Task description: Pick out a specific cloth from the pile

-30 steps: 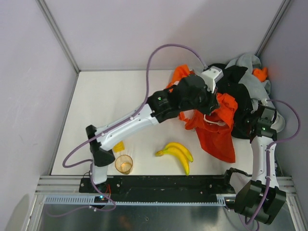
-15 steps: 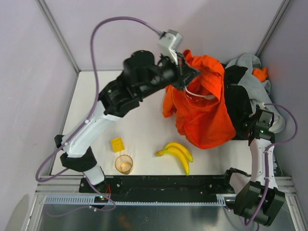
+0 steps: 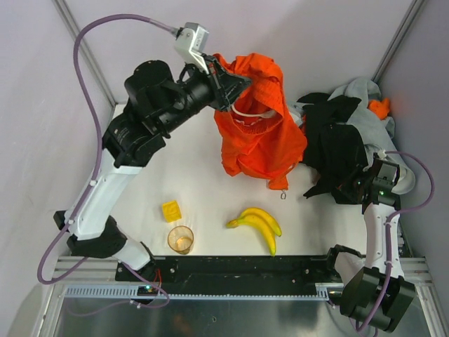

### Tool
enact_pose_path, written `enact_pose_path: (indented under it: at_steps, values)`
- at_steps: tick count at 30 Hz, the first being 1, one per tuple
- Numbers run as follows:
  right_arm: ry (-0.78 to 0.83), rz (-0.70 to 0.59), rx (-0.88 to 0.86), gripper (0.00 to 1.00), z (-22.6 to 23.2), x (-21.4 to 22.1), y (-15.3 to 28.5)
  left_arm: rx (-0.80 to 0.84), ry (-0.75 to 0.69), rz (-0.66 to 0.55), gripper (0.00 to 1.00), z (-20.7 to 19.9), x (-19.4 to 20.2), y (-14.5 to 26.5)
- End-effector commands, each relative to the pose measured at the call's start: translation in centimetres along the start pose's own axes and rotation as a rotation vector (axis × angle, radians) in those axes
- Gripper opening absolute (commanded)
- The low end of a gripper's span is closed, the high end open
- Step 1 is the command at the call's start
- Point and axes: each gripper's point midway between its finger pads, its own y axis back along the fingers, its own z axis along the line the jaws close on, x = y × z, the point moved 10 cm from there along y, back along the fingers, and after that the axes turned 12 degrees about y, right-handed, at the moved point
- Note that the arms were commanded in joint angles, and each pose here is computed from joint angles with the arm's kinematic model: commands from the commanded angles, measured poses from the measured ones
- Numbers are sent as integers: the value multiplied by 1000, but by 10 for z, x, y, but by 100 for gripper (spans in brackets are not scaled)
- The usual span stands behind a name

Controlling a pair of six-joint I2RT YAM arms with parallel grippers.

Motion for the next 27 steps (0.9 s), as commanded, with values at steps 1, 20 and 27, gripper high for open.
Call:
enact_pose_path:
  at_steps: [1, 20, 27]
  values:
    - [26, -28, -10, 1, 3, -2, 4, 38, 13, -135, 1, -2, -34, 29]
    - [88, -51, -46, 33, 14, 0, 6, -218, -7, -150, 1, 90, -45, 48]
    - [99, -66, -49, 73, 15, 0, 8, -376, 29, -189, 1, 145, -58, 72]
